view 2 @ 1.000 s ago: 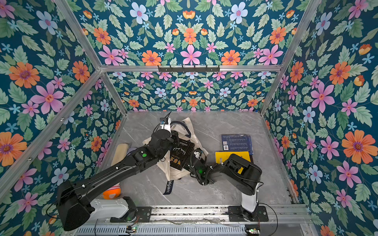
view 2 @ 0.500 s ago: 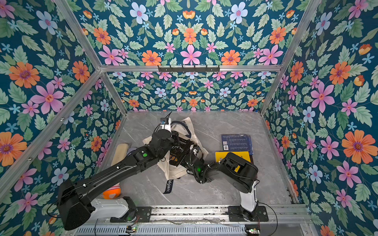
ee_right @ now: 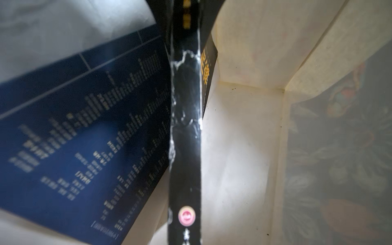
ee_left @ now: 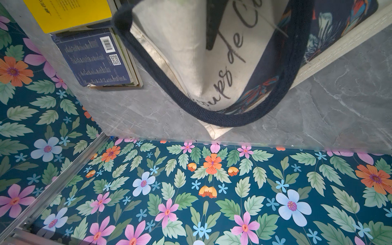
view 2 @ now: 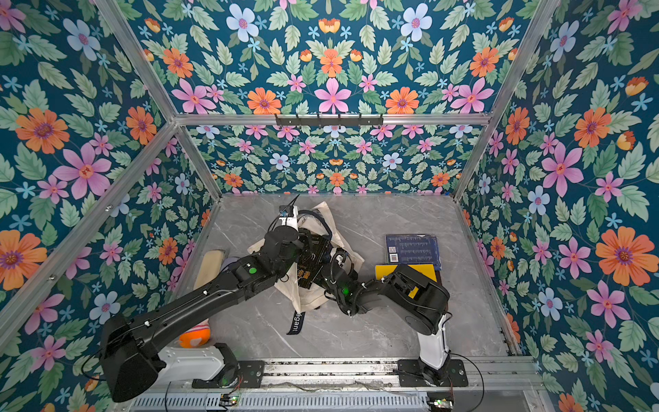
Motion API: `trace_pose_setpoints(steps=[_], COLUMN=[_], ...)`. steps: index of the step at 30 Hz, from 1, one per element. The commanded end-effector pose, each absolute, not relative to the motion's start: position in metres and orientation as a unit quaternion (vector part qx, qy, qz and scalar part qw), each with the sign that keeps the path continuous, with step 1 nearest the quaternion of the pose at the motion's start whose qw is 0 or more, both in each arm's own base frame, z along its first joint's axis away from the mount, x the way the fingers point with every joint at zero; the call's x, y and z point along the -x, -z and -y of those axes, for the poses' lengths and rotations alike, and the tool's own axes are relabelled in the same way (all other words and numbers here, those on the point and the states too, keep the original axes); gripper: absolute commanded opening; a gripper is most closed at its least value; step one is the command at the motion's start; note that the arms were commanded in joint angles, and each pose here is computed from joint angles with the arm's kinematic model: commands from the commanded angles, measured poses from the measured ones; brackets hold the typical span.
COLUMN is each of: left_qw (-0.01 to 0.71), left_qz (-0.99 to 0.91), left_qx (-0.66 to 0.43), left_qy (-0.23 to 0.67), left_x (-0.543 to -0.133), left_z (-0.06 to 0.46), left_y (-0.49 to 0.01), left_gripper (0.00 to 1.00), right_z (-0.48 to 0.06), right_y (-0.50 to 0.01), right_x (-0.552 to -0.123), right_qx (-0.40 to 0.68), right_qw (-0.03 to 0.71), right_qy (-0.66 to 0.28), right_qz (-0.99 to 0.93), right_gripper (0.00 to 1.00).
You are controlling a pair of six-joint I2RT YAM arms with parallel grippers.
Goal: Take out the books from the canvas bag
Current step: Pick up the book from the canvas bag.
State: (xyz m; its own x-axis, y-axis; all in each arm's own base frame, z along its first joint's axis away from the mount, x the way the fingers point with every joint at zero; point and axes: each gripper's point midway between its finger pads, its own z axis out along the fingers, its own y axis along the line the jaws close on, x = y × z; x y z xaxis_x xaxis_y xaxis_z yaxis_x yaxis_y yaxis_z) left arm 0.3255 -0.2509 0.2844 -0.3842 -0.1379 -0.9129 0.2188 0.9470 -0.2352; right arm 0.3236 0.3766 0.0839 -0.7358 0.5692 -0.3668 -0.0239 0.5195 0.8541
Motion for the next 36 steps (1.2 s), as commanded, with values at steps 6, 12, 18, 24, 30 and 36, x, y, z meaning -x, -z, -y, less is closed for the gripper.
trace_pose_setpoints(steps=[6, 12, 18, 24, 30, 36], left_qw=[0.576, 0.578, 0.574, 0.574, 0.568, 0.567], left_qz=[-0.805, -0.804, -0.808, -0.810, -0.814, -0.815], left_qx=[0.024, 0.035, 0.039, 0.043, 0.045, 0.043], left_qy=[0.144, 0.135, 0.125, 0.115, 0.109, 0.115], left_x=[-0.331, -0.331, -0.333, -0.335, -0.338, -0.339], left_z=[0.235, 0.230, 0.229, 0.227, 0.226, 0.228], left_y=[-0.295, -0.295, -0.291, -0.289, -0.285, -0.285], left_gripper=[0.00, 0.00, 0.00, 0.00, 0.00, 0.00], right_z=[-0.374, -0.355, -0.322, -0.266, -0.184, -0.130], right_y=[-0.135, -0.183, -0.228, -0.265, -0.290, -0.286], right_x=[-0.310, -0.285, -0.255, -0.233, -0.230, -0.242], right_qx=[-0.125, -0.074, -0.020, -0.028, -0.101, -0.177], right_qw=[0.346, 0.374, 0.421, 0.478, 0.569, 0.605], right_qy=[-0.495, -0.500, -0.476, -0.455, -0.385, -0.323], right_qz=[-0.787, -0.777, -0.772, -0.751, -0.719, -0.706], right_gripper=[0.00, 0.00, 0.00, 0.00, 0.00, 0.00])
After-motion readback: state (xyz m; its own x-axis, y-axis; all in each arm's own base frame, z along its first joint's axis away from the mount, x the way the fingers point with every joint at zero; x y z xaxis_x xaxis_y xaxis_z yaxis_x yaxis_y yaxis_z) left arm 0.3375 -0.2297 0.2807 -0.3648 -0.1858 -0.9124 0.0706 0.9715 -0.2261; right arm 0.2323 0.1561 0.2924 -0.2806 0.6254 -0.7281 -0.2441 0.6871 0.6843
